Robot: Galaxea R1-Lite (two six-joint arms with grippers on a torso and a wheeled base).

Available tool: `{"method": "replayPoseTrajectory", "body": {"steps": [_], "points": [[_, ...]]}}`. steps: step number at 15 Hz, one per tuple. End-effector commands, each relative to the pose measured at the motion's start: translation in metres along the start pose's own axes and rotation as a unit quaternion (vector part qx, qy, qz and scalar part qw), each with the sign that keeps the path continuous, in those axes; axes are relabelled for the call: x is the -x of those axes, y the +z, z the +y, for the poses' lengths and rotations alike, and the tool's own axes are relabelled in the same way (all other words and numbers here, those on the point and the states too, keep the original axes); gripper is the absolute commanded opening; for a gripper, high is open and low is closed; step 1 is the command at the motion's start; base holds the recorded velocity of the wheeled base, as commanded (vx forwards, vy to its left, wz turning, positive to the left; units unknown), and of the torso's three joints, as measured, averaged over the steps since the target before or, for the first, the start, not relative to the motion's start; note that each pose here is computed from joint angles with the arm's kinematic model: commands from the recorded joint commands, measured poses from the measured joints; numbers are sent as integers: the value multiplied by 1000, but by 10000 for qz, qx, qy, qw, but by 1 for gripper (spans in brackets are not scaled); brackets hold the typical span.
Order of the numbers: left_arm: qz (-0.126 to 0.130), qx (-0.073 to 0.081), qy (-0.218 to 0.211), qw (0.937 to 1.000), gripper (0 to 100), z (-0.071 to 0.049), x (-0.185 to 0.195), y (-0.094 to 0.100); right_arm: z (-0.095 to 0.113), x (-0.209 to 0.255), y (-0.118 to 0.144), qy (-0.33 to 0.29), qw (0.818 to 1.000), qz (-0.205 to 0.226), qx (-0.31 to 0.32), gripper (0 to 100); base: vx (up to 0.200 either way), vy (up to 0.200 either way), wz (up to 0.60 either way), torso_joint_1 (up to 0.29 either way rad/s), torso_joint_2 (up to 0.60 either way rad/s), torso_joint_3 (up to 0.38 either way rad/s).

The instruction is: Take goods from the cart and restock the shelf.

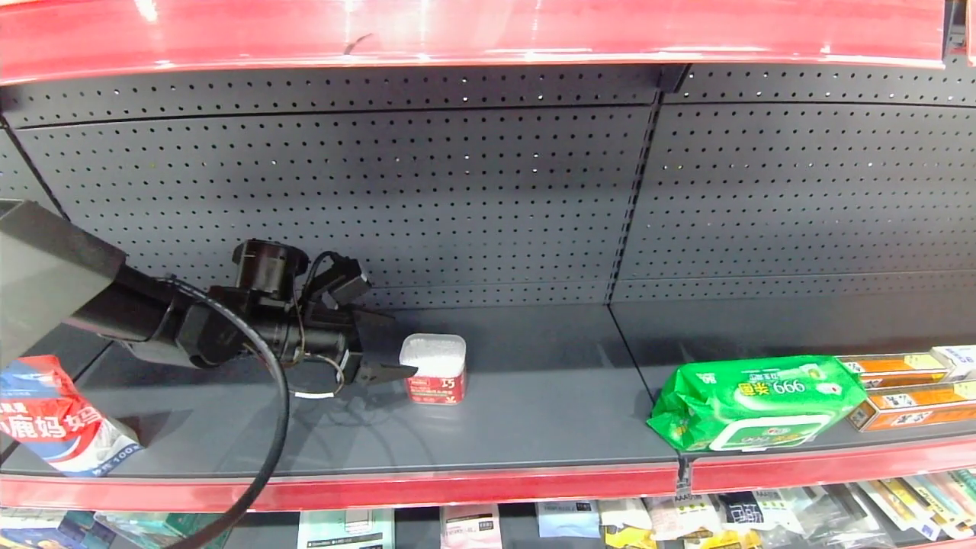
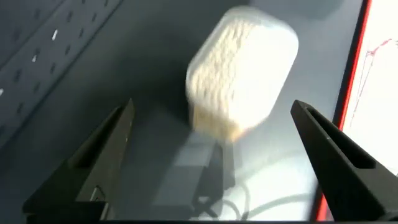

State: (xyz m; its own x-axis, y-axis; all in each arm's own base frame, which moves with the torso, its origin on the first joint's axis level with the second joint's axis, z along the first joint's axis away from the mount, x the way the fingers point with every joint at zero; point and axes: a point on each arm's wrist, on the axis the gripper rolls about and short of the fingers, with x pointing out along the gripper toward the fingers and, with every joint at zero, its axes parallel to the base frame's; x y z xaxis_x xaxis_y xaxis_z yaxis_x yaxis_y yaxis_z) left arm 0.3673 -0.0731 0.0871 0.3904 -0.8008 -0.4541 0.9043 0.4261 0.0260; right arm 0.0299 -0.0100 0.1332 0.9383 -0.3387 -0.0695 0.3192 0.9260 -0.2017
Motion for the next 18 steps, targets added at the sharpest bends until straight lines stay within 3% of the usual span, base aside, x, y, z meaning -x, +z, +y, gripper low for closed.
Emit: {"method": "replayPoseTrajectory", "body": {"steps": [1, 5, 11, 15, 18], "points": [[-29, 0, -107, 9999, 100, 6, -11, -3, 0, 0, 0, -5, 10000, 28, 8, 0, 0, 0, 0, 0, 0, 0], [-130, -27, -307, 9994, 100, 8, -20, -3, 0, -1, 0, -18, 10000, 39, 31, 0, 0, 0, 0, 0, 0, 0], [-58, -4, -513, 9987, 100, 4, -35, -12, 0, -1, 0, -73, 9999, 74, 64, 0, 0, 0, 0, 0, 0, 0], [-139, -113, -482, 9987, 100, 16, -46, -9, 0, -2, 0, -72, 9999, 81, 73, 0, 0, 0, 0, 0, 0, 0], [-115, -126, -595, 9981, 100, 12, -55, -10, -1, -2, 3, -93, 9999, 55, 78, 0, 0, 0, 0, 0, 0, 0]]}}
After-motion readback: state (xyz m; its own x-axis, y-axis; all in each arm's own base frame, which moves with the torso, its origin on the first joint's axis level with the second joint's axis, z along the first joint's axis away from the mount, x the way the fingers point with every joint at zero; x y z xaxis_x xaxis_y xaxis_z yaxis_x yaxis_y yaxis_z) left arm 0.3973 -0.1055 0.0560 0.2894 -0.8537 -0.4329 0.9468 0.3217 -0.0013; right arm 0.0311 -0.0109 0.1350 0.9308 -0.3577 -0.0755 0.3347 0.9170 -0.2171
